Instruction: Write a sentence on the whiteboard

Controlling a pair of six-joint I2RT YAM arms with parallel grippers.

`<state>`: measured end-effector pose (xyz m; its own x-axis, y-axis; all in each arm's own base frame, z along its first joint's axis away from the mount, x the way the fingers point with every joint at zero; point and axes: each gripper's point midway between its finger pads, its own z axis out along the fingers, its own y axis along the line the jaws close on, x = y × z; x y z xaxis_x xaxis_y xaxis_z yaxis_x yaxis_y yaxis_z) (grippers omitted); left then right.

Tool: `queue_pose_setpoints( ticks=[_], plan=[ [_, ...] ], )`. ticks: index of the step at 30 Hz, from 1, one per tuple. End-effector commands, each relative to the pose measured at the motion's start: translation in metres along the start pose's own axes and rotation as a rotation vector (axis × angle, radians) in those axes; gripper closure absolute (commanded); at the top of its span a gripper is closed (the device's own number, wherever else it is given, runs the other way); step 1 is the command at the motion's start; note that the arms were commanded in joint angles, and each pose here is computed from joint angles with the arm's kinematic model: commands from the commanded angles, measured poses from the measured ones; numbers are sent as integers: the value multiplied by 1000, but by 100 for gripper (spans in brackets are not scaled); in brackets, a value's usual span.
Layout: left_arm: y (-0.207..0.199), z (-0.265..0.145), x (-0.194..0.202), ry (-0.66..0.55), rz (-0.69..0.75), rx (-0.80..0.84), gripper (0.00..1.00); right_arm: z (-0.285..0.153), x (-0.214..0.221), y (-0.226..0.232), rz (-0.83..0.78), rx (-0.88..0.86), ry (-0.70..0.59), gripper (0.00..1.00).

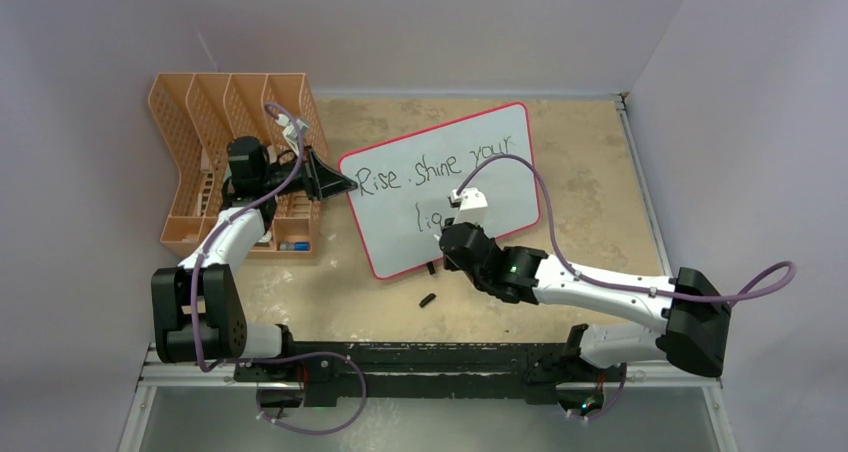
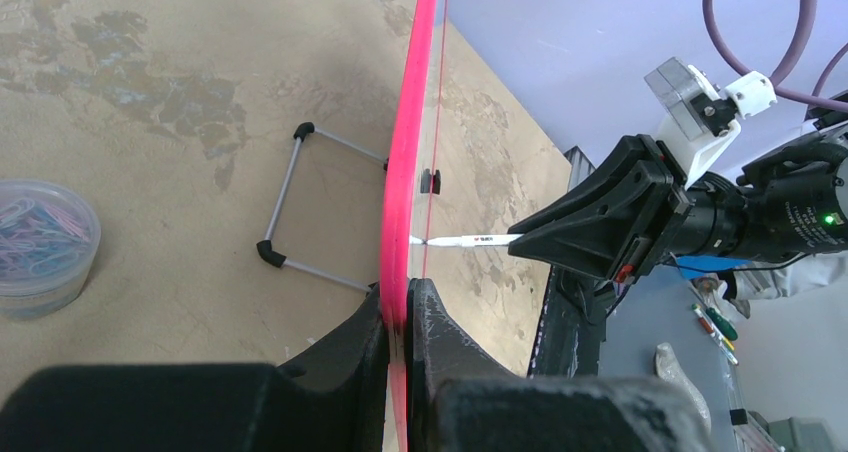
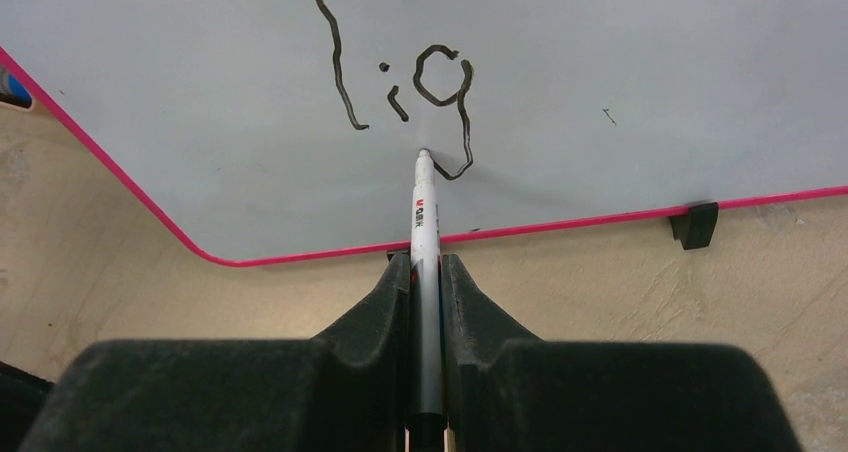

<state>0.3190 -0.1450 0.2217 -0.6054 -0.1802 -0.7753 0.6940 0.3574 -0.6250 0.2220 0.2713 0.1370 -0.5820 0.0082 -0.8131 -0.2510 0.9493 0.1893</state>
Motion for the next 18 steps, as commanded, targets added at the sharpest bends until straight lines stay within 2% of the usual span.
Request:
queue_pose_setpoints(
  ticks=[1, 8, 18],
  plan=[
    [1, -2, -14, -32, 49, -27, 100, -15, -41, 10, 67, -44, -103, 100],
    [1, -2, -13, -31, 47, -26, 100, -29, -53, -4, 67, -14, -145, 100],
    [1, -2, -14, -31, 49, -25, 100, -24, -81, -18, 82, 45, -229, 100]
  ],
)
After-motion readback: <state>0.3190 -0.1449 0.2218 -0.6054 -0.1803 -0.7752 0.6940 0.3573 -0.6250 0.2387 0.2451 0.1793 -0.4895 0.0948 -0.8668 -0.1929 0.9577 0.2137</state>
